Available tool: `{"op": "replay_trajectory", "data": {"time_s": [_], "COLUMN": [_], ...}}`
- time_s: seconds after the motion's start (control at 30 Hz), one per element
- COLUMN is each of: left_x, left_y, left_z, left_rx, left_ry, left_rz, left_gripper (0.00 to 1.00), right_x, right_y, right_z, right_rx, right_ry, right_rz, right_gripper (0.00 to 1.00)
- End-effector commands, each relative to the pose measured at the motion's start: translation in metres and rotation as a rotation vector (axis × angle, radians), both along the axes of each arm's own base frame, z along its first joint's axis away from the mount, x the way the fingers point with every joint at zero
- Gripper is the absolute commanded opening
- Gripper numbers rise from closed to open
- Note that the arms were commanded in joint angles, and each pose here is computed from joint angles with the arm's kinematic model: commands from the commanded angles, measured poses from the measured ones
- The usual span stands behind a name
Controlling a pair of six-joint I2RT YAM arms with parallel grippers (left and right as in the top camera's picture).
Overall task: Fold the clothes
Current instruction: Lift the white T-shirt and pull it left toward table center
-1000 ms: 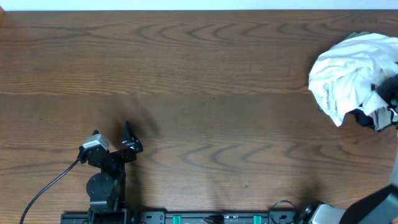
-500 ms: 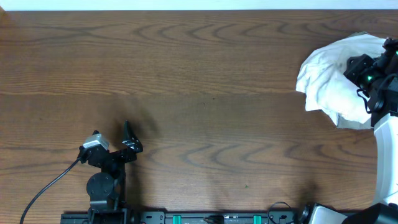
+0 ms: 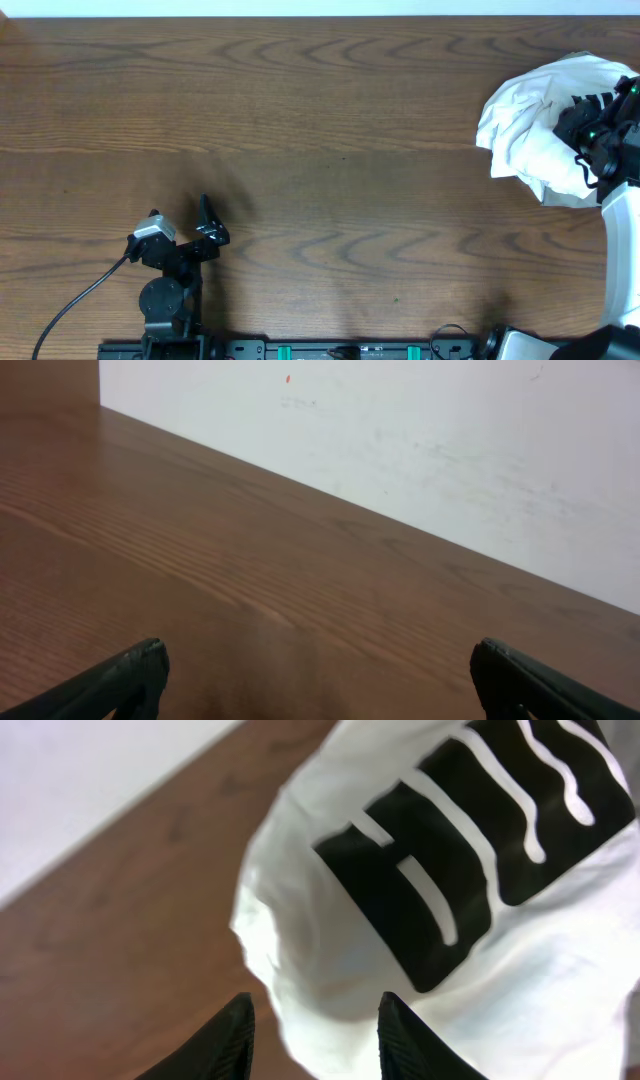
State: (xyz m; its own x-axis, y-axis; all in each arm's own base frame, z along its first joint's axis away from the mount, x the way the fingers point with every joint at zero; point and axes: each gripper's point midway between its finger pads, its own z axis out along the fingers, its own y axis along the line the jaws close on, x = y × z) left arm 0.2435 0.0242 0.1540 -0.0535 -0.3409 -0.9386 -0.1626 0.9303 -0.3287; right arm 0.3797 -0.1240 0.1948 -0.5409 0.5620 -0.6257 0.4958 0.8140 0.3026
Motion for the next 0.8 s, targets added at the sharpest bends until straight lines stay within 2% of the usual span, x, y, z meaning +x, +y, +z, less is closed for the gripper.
{"op": "replay_trajectory", "data": {"time_s": [0.0, 0.3, 0.33, 0.47, 0.77], "left_x": [-0.001, -0.001, -0.001, -0.001, -0.001], "left_y": [0.006, 0.006, 0.006, 0.006, 0.006], "left_z": [-0.019, -0.019, -0.019, -0.019, -0.019], "left_rx": [0.019, 0.019, 0.019, 0.019, 0.019], "left_ry": [0.062, 0.062, 0.062, 0.062, 0.062], "left_rz": [0.028, 0.028, 0.028, 0.028, 0.028], "left_gripper": [0.98, 0.98, 0.98, 0.98, 0.98], "right_x": [0.002, 0.012, 0.012, 0.013, 0.016], "right_y": [-0.007, -0.009, -0.010, -0.010, 0.006], "right_z": [-0.023, -0.061, -0.062, -0.061, -0.036], "right_rx": [-0.074, -0.049, -0.051, -0.057, -0.017], "right_ry": [0.091, 0.166, 0.166, 0.164, 0.079], "right_rz": [0.046, 0.062, 0.064, 0.069, 0.126], "right_gripper": [0.38, 0.36, 0.31, 0.02, 0.01]}}
